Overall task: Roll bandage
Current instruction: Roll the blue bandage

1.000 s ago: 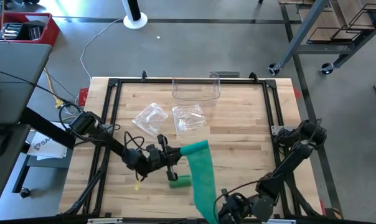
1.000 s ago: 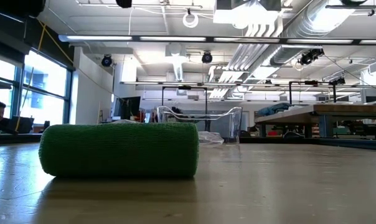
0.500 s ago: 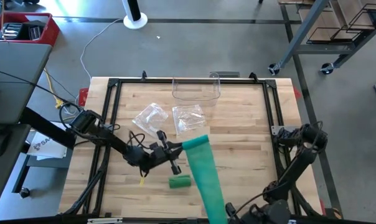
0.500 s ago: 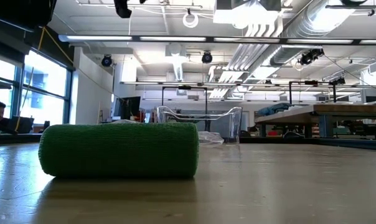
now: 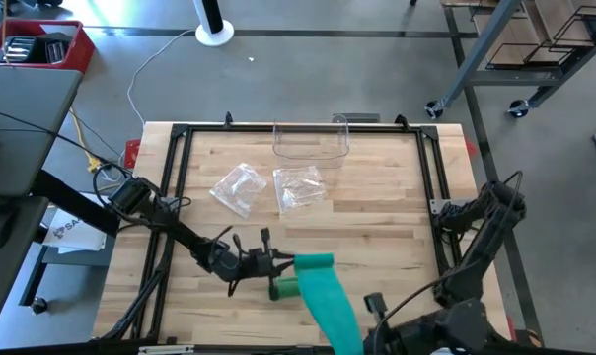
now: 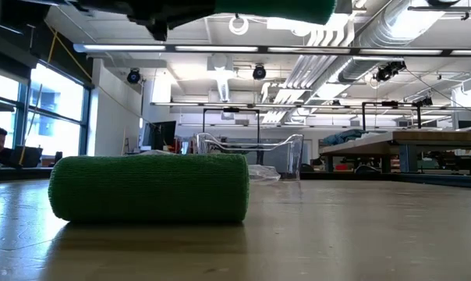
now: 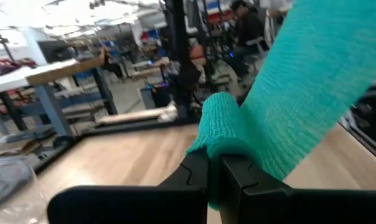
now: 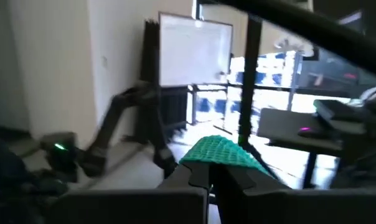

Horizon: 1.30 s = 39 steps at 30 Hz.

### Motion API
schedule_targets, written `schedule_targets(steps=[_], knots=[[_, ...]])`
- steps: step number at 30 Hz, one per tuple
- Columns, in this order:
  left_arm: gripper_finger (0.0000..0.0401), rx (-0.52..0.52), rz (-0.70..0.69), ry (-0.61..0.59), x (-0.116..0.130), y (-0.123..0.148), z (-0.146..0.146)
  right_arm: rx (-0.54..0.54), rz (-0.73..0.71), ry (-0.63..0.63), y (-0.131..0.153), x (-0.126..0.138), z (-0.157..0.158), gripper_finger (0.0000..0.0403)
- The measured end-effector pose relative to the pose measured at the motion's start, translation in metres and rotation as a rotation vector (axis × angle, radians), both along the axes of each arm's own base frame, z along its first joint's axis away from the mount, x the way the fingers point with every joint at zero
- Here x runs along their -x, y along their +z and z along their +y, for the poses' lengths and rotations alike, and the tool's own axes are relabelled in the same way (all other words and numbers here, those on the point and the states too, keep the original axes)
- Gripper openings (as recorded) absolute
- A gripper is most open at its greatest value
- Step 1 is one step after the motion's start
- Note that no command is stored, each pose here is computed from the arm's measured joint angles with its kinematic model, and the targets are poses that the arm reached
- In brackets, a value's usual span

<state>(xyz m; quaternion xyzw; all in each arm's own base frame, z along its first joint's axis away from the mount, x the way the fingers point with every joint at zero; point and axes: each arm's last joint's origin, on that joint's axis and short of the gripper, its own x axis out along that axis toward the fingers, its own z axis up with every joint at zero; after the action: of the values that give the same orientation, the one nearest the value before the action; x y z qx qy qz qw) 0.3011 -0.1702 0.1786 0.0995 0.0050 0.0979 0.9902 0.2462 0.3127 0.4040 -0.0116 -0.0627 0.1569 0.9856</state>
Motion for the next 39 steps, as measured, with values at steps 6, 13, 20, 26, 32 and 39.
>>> schedule_targets(steps=[6,13,20,26,32,39], knots=[[0.0,0.03,0.017,-0.034,0.006,-0.003,-0.011,0.102,0.046,-0.061,0.035,-0.008,-0.019,0.0],[0.0,0.029,0.02,-0.078,0.015,-0.003,-0.023,0.154,0.088,-0.117,0.057,-0.017,-0.042,0.0],[0.0,0.032,0.026,-0.125,0.024,-0.004,-0.037,0.154,0.12,-0.226,0.084,-0.008,-0.083,0.0],[0.0,0.049,-0.005,0.047,0.031,-0.001,-0.039,0.084,0.147,-0.18,0.086,-0.006,-0.098,0.0],[0.0,0.054,-0.116,0.151,0.035,0.017,-0.036,0.045,0.296,-0.059,0.036,-0.015,-0.067,0.0],[0.0,-0.007,-0.228,0.174,0.049,0.039,-0.039,-0.125,0.397,0.014,-0.036,0.005,-0.024,0.0]])
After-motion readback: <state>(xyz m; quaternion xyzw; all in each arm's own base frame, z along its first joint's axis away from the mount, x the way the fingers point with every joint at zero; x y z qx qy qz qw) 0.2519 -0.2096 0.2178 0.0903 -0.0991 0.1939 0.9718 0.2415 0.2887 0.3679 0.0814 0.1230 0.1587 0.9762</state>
